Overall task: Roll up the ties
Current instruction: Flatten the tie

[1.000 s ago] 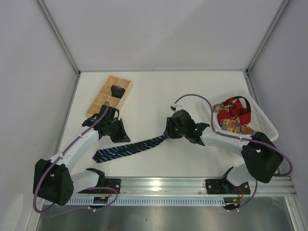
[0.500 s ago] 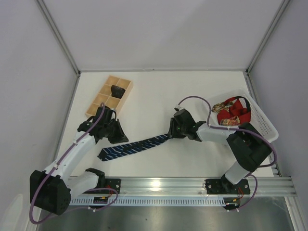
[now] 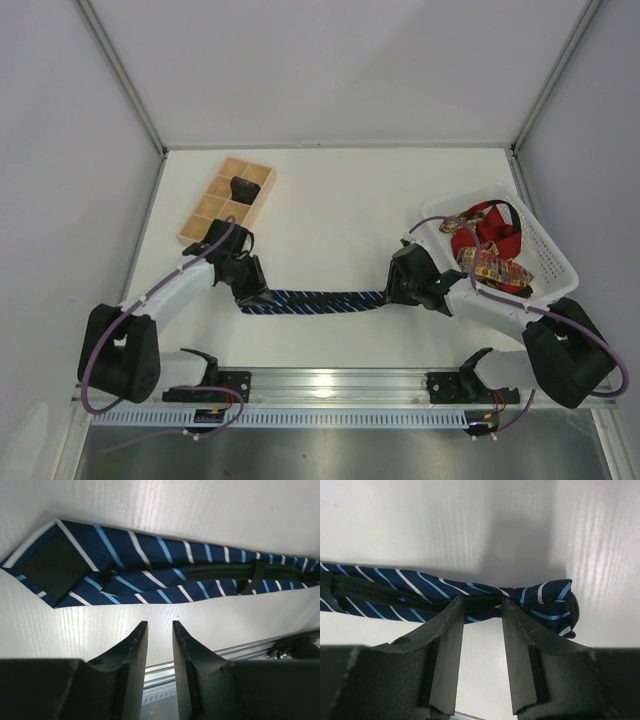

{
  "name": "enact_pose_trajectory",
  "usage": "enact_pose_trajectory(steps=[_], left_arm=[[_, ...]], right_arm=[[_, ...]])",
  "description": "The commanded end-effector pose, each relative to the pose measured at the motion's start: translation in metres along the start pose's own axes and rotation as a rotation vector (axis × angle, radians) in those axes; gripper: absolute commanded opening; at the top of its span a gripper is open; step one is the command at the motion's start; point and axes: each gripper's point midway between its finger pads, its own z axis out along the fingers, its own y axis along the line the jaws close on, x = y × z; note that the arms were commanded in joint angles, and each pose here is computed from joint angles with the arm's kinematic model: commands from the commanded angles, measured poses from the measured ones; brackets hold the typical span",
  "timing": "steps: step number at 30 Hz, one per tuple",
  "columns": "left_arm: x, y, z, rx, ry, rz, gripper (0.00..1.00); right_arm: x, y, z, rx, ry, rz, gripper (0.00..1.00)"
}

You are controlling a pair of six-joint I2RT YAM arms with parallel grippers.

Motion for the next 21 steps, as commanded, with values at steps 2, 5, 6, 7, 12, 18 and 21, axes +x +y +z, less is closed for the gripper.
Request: enact_pose_trajectory(steps=[2,5,6,7,12,18,21], left_arm=[[-0.018,0.002,0.008,-0.065,-0.006,0.002,0.32],[-0.021,0.005,0.015,-0.103,0.007,-0.01,0.36],[-0.023,0.006,0.016,-0.111,0.006,-0.011,0.37],[-0.023,0.006,0.019,-0.118,0.007,-0.01,0.37],[-0.028,0.008,0.028,-0.15,-0.007,-0.004,0.38],[-0.026,0.018,0.042,-0.203,0.021,0.0,0.35],[-0.024,0.023,0.047,-0.22,0.024,-0.002,0.23]], right_arm=[[0.003,-0.011,-0.004,0.021,0.001,-0.003,0.41],[0.006,-0.008,-0.001,0.007,0.016,0.012,0.41],[0.007,-0.006,0.001,0.001,0.02,0.012,0.41],[0.009,-0.005,0.002,-0.002,0.027,0.011,0.41],[0.007,-0.002,0.003,-0.01,0.028,0.003,0.41],[0.002,-0.002,0.002,-0.006,0.025,-0.006,0.41],[0.004,-0.004,0.003,-0.002,0.032,-0.005,0.41]])
